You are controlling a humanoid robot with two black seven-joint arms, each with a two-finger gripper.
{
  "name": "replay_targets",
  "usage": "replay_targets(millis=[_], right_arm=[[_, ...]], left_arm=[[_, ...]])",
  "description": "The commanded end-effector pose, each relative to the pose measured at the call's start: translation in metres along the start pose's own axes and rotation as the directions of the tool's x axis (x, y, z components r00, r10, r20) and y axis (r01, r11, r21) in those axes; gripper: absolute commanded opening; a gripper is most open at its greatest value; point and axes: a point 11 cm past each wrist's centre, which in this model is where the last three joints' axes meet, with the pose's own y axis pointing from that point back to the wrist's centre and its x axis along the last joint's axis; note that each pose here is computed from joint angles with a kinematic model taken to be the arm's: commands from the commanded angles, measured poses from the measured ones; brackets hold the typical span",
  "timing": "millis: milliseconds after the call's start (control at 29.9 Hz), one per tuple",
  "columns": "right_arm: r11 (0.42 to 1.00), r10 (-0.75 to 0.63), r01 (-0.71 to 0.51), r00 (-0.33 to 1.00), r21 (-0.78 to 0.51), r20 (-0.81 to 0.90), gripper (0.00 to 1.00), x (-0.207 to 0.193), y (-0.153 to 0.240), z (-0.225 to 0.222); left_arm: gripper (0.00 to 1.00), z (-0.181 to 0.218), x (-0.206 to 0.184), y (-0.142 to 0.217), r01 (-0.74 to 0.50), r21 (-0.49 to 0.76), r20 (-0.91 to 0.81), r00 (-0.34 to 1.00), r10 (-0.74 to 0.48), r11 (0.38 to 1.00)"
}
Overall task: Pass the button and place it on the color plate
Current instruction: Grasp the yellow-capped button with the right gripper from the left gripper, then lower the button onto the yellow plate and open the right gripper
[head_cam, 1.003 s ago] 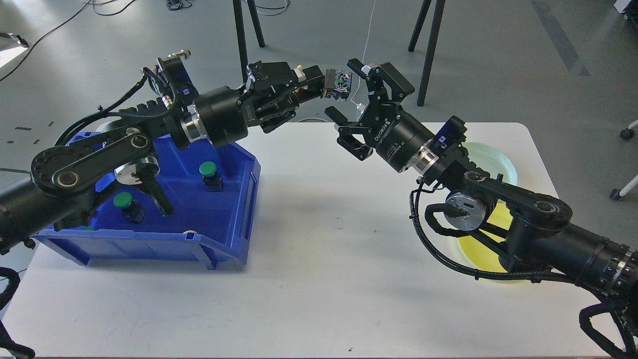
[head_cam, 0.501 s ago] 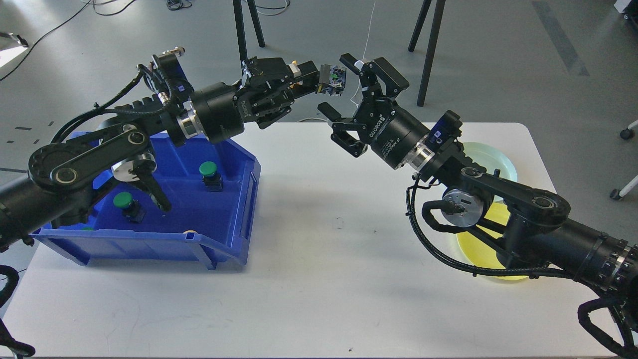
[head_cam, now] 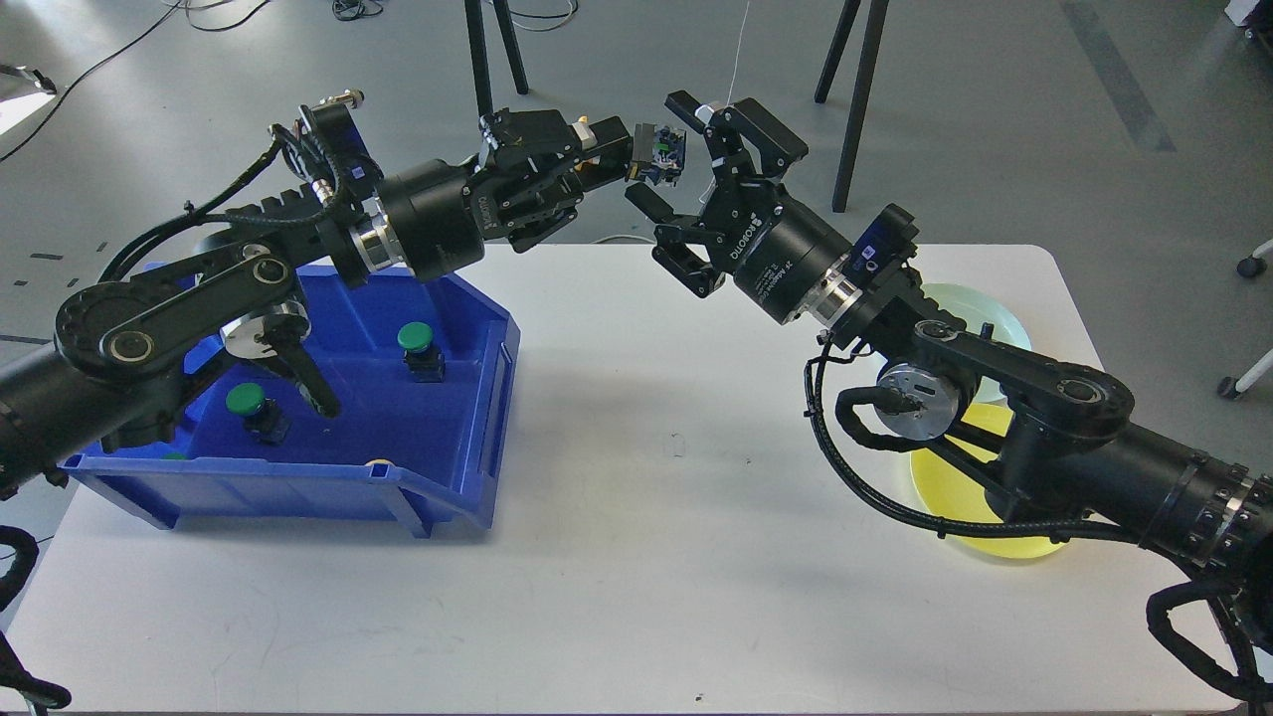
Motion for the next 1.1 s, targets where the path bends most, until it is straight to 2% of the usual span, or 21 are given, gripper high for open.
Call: replay_targets(millis=[0, 167, 234, 368, 468, 501, 535, 568, 669, 903, 1070], right_arm=[[1.000, -0.003, 0.003, 1.000, -0.003, 0.002, 0.62, -0.001, 0.000, 0.002], [1.000, -0.012, 0.012, 1.000, -0.009, -0.009, 0.22, -0.002, 0.000, 0.003], [1.000, -0.005, 0.005, 1.000, -0.005, 0.000, 0.13, -0.002, 0.000, 0.003], [1.000, -0.004, 0.004, 1.000, -0.002, 0.006, 0.01, -0.003, -0.002, 0.003], [1.000, -0.003, 0.003, 1.000, -0.002, 0.008, 0.01, -0.003, -0.002, 0.003], [1.000, -0.004, 0.004, 1.000, -0.001, 0.007, 0.01, -0.003, -0.002, 0.003], [1.000, -0.001, 0.001, 1.000, -0.002, 0.006, 0.01, -0.003, -0.002, 0.003], [1.000, -0.001, 0.001, 1.000, -0.002, 0.006, 0.01, -0.003, -0.002, 0.003], [1.000, -0.002, 0.002, 1.000, -0.002, 0.007, 0.01, -0.003, -0.002, 0.003], [1.000, 0.007, -0.007, 1.000, 0.003, 0.002, 0.01, 0.000, -0.001, 0.000], [1.000, 0.027, -0.027, 1.000, 0.011, -0.001, 0.01, 0.008, 0.004, -0.004]], left_arm=[[0.09, -0.001, 0.000, 0.001, -0.003, 0.000, -0.003, 1.000, 0.003, 1.000], [0.09, -0.001, 0.003, 0.002, -0.011, 0.003, -0.003, 1.000, 0.011, 1.000], [0.09, -0.002, 0.003, 0.002, -0.012, 0.003, -0.002, 1.000, 0.012, 1.000], [0.09, -0.001, 0.003, 0.002, -0.013, 0.002, -0.002, 1.000, 0.013, 1.000], [0.11, -0.001, 0.003, 0.002, -0.013, 0.002, -0.002, 1.000, 0.013, 1.000], [0.15, -0.001, 0.004, 0.002, -0.014, 0.001, -0.002, 1.000, 0.014, 1.000], [0.26, -0.001, 0.003, 0.002, -0.013, 0.001, -0.004, 1.000, 0.013, 1.000], [0.42, -0.001, 0.003, 0.002, -0.014, 0.000, -0.005, 1.000, 0.014, 1.000], [0.74, -0.001, 0.004, 0.002, -0.022, -0.008, -0.019, 1.000, 0.022, 1.000], [0.95, -0.002, 0.010, 0.005, -0.064, -0.028, -0.078, 0.995, 0.062, 0.998], [0.97, -0.002, 0.010, 0.006, -0.067, -0.030, -0.078, 0.995, 0.065, 0.997]])
